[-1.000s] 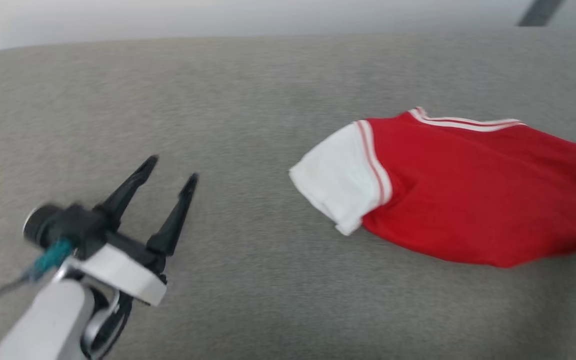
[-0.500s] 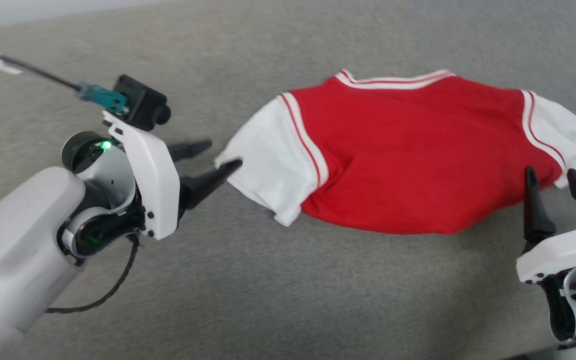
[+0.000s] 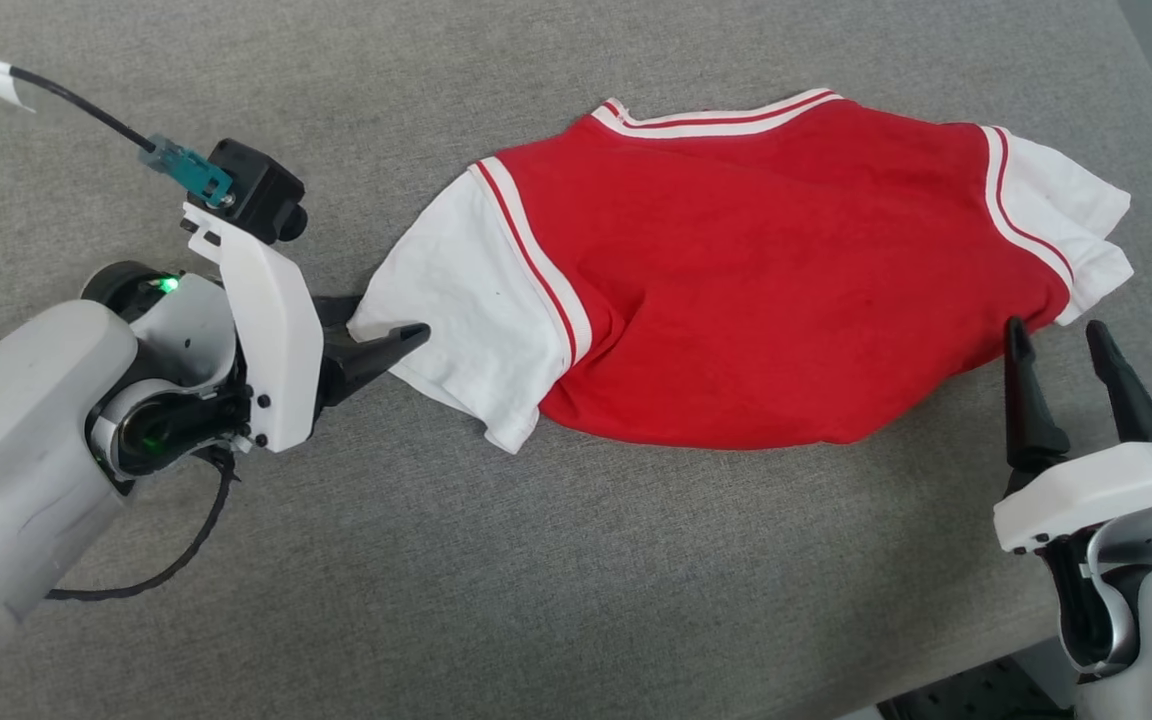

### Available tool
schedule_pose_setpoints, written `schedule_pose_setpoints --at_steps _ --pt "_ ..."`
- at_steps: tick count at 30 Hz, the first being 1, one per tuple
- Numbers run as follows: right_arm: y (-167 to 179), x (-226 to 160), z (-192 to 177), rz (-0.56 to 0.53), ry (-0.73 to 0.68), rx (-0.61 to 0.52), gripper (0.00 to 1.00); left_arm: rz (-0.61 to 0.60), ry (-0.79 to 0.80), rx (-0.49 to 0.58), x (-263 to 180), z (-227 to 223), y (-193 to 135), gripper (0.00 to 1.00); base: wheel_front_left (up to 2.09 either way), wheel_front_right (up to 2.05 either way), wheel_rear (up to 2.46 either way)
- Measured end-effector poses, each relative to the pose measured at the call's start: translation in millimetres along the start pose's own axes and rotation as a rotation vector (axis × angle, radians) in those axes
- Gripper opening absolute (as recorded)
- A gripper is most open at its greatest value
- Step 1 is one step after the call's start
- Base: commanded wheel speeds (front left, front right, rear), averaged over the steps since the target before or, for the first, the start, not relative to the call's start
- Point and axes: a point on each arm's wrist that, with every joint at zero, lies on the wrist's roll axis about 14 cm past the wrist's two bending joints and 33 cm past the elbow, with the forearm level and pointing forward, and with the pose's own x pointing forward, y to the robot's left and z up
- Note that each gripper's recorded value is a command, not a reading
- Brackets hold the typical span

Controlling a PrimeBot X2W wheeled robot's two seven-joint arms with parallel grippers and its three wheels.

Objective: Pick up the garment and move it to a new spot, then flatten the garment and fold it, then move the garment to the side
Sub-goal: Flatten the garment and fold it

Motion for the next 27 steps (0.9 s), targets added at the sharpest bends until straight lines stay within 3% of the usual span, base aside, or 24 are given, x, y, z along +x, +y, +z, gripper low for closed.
schedule_pose_setpoints --at_steps 1,2,12,21,27 --pt "1 0 0 0.001 0.000 0.003 1.00 -0.004 -0.001 -0.007 0 -1 -1 0.41 0.00 0.00 0.00" --pt "1 1 0 0.002 -0.002 0.003 1.00 -0.008 -0.004 -0.016 -1 -1 -1 0.01 0.00 0.00 0.00" --pt "26 12 12 0.067 -0.034 -0.013 1.00 0.074 -0.157 -0.113 -38 9 20 0.00 0.00 0.00 0.00" --pt "63 14 30 0.169 -0.055 -0.029 1.00 0.359 -0.280 -0.201 -132 -13 86 0.00 0.00 0.00 0.00" --pt "74 10 43 0.206 -0.074 -0.035 1.00 0.519 -0.279 -0.223 -181 -37 116 0.00 0.00 0.00 0.00"
